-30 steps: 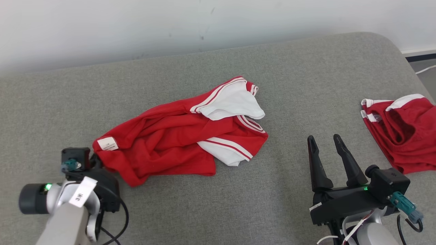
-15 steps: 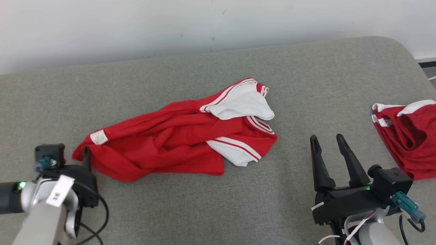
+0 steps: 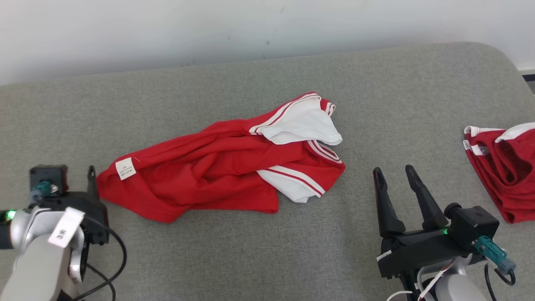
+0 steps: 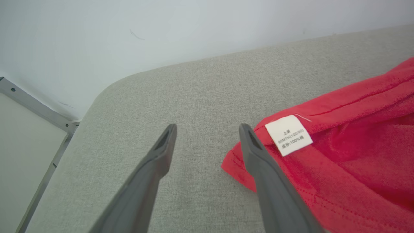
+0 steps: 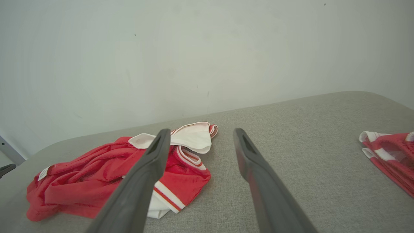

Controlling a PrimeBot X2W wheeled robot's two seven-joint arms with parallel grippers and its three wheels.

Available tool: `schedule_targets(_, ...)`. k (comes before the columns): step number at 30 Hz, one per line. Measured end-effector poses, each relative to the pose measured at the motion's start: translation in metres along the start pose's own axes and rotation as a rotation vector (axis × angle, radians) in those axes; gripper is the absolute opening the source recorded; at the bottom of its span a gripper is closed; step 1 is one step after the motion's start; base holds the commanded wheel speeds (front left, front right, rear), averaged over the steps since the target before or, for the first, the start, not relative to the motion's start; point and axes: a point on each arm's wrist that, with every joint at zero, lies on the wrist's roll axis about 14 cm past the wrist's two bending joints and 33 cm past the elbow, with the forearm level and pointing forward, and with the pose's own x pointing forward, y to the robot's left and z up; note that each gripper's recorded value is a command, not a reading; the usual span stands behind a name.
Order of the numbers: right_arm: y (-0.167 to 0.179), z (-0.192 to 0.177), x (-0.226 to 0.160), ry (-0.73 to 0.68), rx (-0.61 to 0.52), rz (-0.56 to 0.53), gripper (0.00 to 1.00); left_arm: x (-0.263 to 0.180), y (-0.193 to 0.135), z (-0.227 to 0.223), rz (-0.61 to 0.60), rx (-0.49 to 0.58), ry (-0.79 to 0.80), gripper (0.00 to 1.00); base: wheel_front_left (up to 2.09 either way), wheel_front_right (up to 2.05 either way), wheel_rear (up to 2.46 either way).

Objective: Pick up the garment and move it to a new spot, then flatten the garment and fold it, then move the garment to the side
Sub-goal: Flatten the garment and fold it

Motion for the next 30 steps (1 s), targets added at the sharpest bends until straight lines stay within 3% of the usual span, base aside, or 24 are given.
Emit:
schedule_targets(11, -0.008, -0.003, 0.005, 0.013, -0.025, -0.016, 1.0, 0.012, -0.017, -0.031, -0.068, 0.065, 0.115, 1.0, 0.0, 0.0, 0.0)
schedule_targets(24, -0.015, -0.011, 0.008, 0.039, -0.042, -0.025, 1.0, 0.024, -0.01, -0.047, -0.065, 0.074, 0.202, 1.0, 0.0, 0.0, 0.0)
schedule_targets(26, -0.015, -0.011, 0.009, 0.039, -0.043, -0.024, 1.0, 0.025, -0.012, -0.051, -0.078, 0.067, 0.218, 0.95, 0.0, 0.0, 0.0)
schedule_targets(30, -0.014, -0.011, 0.012, 0.042, -0.052, -0.019, 1.0, 0.027, -0.021, -0.052, -0.118, 0.055, 0.23, 0.93, 0.0, 0.0, 0.0)
